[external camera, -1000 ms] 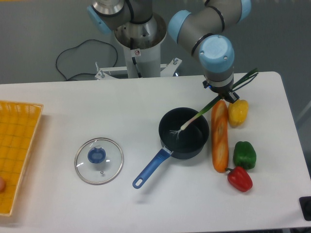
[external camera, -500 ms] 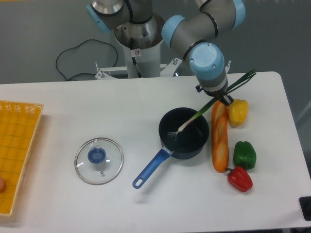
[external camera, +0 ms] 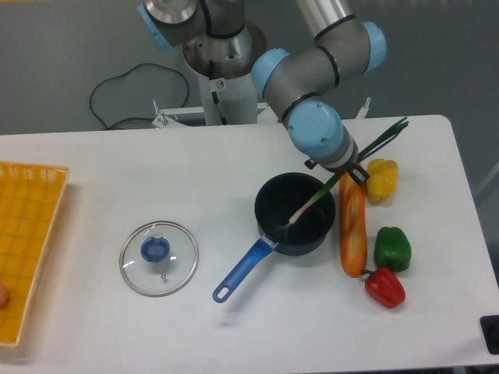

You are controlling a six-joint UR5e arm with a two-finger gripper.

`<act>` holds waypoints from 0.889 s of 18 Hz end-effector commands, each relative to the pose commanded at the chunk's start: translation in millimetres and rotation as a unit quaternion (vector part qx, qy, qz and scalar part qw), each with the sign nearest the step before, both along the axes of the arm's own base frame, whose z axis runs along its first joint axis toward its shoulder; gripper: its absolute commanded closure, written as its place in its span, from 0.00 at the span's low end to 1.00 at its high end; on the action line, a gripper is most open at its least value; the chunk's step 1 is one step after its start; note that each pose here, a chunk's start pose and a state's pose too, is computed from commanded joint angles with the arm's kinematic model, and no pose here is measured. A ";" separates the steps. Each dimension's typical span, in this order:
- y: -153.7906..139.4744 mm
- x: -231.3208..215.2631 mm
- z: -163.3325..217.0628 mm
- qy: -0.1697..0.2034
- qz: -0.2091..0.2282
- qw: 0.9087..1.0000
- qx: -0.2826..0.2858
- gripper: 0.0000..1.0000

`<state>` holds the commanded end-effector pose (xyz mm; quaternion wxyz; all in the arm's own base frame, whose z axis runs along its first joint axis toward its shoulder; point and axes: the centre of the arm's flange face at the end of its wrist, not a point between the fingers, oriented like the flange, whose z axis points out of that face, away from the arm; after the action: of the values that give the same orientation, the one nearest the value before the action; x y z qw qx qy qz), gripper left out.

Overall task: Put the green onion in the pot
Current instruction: 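Carry the green onion over the dark blue saucepan, then lower the green onion into the saucepan and open the gripper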

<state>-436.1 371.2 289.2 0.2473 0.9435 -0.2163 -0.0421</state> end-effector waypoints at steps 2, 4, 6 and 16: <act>-0.1 -0.3 -0.7 0.002 0.003 1.000 -0.001 0.80; 1.8 1.5 -0.9 0.006 0.011 1.000 0.001 0.80; 8.3 5.7 -2.6 0.009 0.010 1.000 0.001 0.80; 22.0 14.2 -14.3 0.023 0.018 0.999 -0.014 0.78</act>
<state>-421.9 393.2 274.9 0.2663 0.9424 -0.1945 -0.0567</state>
